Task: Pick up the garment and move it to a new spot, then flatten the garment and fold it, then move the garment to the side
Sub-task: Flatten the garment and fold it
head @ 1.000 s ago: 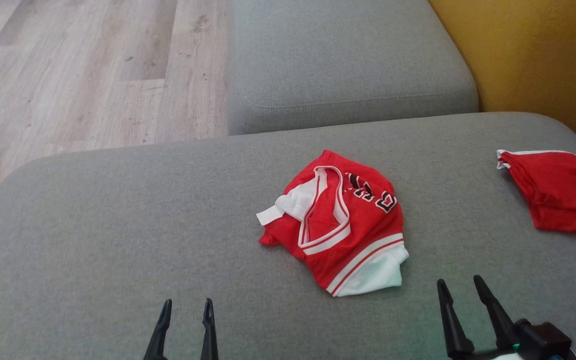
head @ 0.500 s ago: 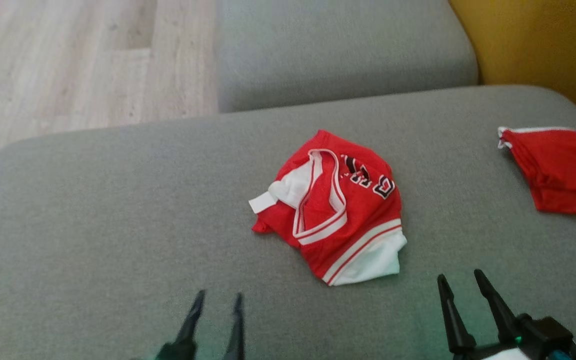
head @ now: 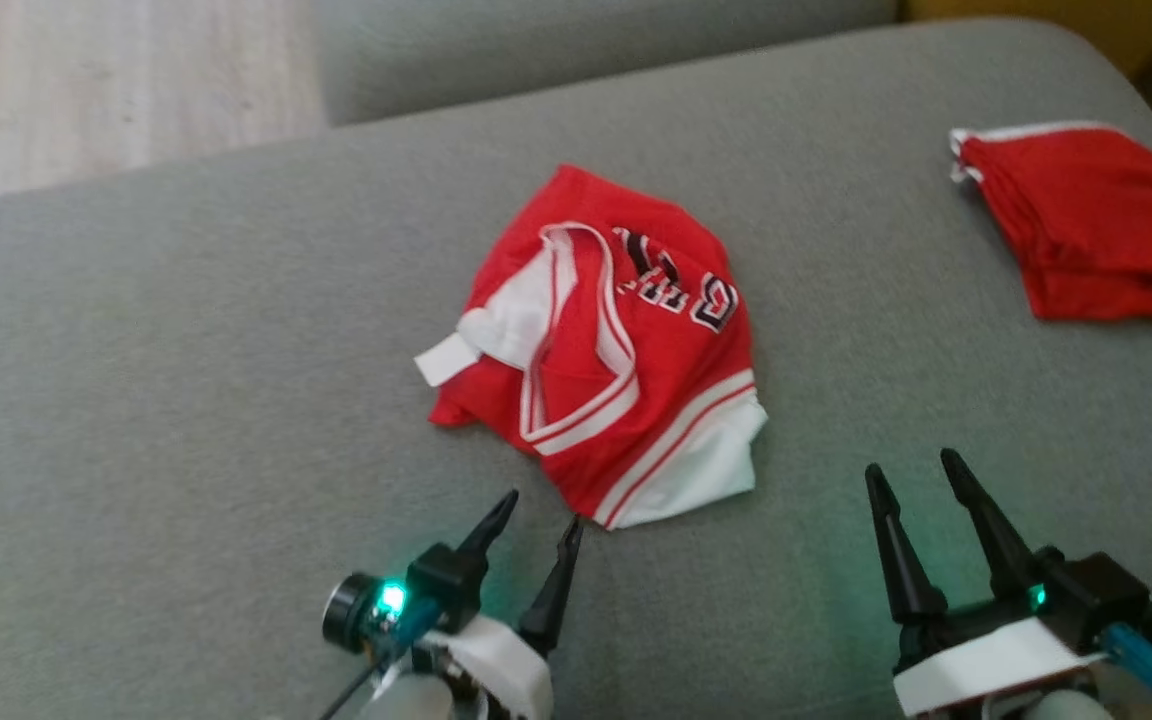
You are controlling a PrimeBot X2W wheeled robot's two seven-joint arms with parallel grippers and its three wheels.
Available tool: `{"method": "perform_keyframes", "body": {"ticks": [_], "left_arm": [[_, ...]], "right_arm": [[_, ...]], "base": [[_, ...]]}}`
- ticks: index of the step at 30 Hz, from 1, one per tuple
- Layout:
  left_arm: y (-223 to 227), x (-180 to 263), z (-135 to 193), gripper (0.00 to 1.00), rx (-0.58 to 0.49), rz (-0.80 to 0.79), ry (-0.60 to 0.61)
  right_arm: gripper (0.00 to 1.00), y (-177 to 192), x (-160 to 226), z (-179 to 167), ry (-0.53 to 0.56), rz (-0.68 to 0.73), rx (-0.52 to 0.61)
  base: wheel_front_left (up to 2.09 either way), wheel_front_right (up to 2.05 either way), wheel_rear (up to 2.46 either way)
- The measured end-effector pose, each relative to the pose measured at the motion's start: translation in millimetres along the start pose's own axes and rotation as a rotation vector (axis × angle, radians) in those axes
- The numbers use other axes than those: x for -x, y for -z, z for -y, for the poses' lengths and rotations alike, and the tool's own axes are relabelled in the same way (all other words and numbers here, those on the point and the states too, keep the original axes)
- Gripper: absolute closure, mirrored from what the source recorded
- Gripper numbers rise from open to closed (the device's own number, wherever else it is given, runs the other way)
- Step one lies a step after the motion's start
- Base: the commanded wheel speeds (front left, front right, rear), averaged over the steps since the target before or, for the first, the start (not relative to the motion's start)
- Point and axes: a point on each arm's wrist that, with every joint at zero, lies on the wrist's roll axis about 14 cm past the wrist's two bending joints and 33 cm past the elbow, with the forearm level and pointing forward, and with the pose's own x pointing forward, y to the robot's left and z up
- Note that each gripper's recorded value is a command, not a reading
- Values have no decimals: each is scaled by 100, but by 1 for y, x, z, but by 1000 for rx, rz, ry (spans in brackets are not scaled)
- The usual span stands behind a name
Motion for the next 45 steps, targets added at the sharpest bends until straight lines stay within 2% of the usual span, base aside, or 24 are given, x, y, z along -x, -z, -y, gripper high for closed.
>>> {"method": "perform_keyframes", "body": {"ticks": [6, 7, 8, 9, 13, 16, 19, 22, 23, 27, 31, 34, 36, 38, 40, 42, 45], "left_arm": [[-1, -30, 0, 0, -42, -31, 63], [-4, -35, 1, 4, -48, -27, 74], [-6, -39, 3, 63, -55, -23, 89], [-9, -43, 5, 100, -65, -18, 105], [-28, -51, 24, 100, -86, 42, 180], [-50, -52, 50, 100, -104, 107, 274], [-89, -56, 78, 100, -162, 206, 381], [-147, -63, 103, 100, -229, 340, 468], [-147, -63, 103, 100, -229, 340, 468], [-241, -63, 135, 100, -324, 534, 554], [-335, -42, 166, 100, -392, 734, 589], [-399, -20, 176, 100, -416, 869, 562], [-418, -15, 168, 100, -403, 891, 516], [-415, -23, 147, 100, -323, 856, 459], [-385, -41, 118, 100, -219, 762, 400], [-323, -65, 75, 100, -77, 599, 304], [-179, -79, 1, 100, 130, 290, 85]], "right_arm": [[0, 5, -4, 15, 41, -26, 3], [0, 5, -5, 17, 46, -27, 5], [0, 5, -6, 19, 51, -27, 6], [0, 5, -7, 20, 56, -28, 7], [0, 5, -4, 24, 72, -31, 8], [0, 3, -1, 24, 81, -22, 3], [0, 0, 4, 22, 88, -7, -9], [0, -3, 11, 21, 100, 7, -16], [0, -3, 11, 21, 100, 7, -16], [0, -10, 22, 25, 131, 41, -25], [0, -18, 33, 27, 153, 77, -35], [0, -16, 44, 29, 170, 84, -44], [0, -13, 50, 28, 174, 81, -51], [0, -11, 52, 27, 171, 78, -54], [0, -11, 49, 25, 161, 75, -54], [0, -11, 43, 20, 139, 69, -52], [0, -9, 34, 16, 117, 56, -50]], "base": [[0, 0, 0], [0, 0, 0], [0, 0, 0], [0, 0, 0], [0, 0, 0], [0, 0, 0], [0, 0, 0], [0, 0, 0], [0, 0, 0], [0, 0, 0], [0, 0, 0], [0, 0, 0], [0, 0, 0], [0, 0, 0], [0, 0, 0], [0, 0, 0], [0, 0, 0]]}}
